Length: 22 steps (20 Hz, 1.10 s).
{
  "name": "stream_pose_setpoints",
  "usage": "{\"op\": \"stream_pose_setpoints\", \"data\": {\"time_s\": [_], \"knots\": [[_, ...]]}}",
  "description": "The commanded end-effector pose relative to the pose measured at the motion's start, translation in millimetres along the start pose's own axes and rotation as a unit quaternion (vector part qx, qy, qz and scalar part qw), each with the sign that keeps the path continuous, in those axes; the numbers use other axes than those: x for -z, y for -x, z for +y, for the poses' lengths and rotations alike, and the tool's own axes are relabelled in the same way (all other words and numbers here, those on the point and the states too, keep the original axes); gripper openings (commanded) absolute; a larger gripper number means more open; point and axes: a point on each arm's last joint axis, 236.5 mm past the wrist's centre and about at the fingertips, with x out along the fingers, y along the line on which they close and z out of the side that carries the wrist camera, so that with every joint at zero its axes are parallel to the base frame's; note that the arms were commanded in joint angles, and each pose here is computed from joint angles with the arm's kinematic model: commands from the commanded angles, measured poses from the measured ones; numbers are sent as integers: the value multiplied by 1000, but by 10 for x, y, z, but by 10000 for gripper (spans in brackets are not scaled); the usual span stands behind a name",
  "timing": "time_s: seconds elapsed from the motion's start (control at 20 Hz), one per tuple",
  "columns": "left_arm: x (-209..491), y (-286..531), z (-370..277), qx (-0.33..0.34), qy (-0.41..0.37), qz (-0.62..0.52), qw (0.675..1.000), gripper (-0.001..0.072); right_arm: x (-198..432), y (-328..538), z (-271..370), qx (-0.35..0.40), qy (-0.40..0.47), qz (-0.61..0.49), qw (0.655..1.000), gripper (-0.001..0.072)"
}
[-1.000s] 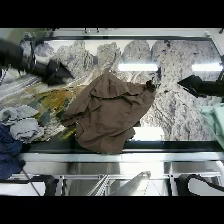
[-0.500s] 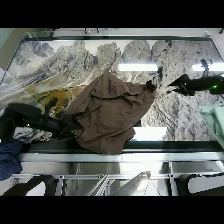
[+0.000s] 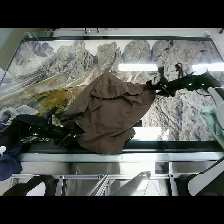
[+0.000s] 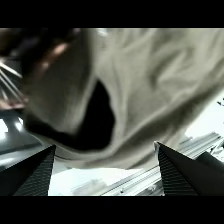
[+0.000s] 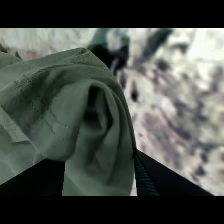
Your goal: Fold the shirts.
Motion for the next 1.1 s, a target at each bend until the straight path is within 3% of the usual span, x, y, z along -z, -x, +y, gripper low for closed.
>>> {"op": "stream_pose_setpoints", "data": {"time_s": [0.0,0.15,0.2,0.25,0.3,0.5,0.7,1.05], "knots": [[-5,-149,141,-7,24,23,999,694,45,-190,29,5,2,11,1000,462],[46,-307,206,-13,30,48,998,693,18,-211,78,5,8,6,1000,241],[40,-357,205,-16,29,48,998,614,22,-213,97,5,10,7,1000,133],[20,-397,186,-21,17,49,998,311,27,-216,108,5,12,8,1000,49],[-12,-417,121,-22,-9,50,998,27,32,-215,115,4,14,9,1000,25],[-452,-244,-393,-13,-98,2,995,18,70,27,84,17,8,16,1000,23],[-1355,443,-583,-68,-159,-103,980,17,377,751,-572,181,-17,37,983,21],[-2386,884,-1139,-82,-243,-101,961,18,1872,1093,-701,221,-121,-20,967,22]]}}
